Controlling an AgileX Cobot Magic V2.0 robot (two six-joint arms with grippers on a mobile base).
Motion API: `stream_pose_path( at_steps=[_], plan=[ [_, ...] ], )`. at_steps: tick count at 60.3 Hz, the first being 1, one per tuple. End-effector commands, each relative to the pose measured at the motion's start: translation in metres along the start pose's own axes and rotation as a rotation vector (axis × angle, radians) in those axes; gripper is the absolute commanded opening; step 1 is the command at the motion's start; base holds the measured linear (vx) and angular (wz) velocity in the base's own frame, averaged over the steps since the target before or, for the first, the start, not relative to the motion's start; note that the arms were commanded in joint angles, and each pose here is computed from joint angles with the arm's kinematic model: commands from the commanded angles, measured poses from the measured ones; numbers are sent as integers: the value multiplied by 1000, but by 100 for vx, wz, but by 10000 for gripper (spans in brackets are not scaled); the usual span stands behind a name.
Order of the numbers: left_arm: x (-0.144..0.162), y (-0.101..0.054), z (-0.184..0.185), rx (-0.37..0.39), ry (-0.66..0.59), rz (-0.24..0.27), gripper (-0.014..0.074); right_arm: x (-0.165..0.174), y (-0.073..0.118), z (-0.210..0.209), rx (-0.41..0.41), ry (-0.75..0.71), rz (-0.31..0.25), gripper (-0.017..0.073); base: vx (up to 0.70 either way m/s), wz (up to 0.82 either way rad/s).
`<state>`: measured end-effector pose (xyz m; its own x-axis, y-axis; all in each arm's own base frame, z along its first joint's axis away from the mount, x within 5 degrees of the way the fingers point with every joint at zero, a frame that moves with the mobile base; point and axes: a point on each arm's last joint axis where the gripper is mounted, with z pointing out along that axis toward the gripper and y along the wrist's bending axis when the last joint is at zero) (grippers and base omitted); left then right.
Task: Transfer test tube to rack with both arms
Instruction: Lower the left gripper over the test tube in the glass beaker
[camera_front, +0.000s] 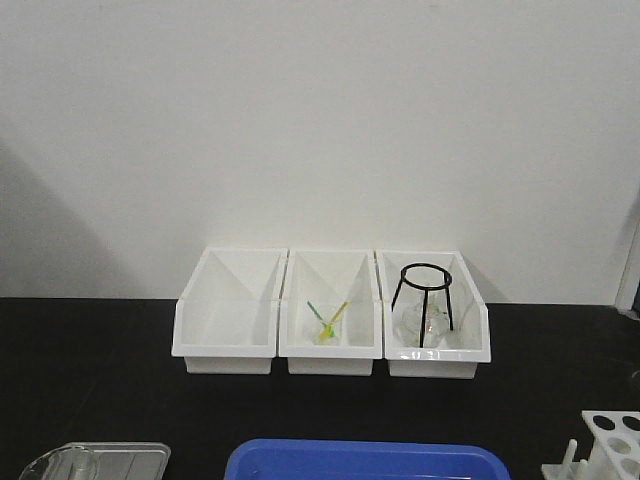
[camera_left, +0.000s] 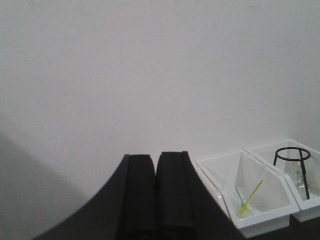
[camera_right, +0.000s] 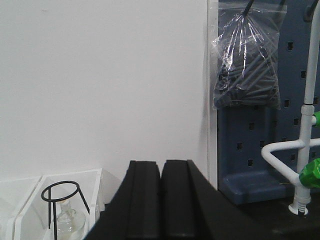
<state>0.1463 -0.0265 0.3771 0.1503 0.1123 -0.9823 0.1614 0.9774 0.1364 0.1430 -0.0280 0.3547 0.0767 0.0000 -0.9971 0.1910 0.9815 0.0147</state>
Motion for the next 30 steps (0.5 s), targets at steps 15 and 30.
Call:
stream_pose_path(
  at_steps=[15,30],
  plan=[
    [-18,2,1,-9,-96,-12,303,-21,0,-1,1,-125,1,398,0,0],
    [-11,1,5,-4,-39,-8,509,-22,0,-1,0,-139,2,650,0,0]
  ],
)
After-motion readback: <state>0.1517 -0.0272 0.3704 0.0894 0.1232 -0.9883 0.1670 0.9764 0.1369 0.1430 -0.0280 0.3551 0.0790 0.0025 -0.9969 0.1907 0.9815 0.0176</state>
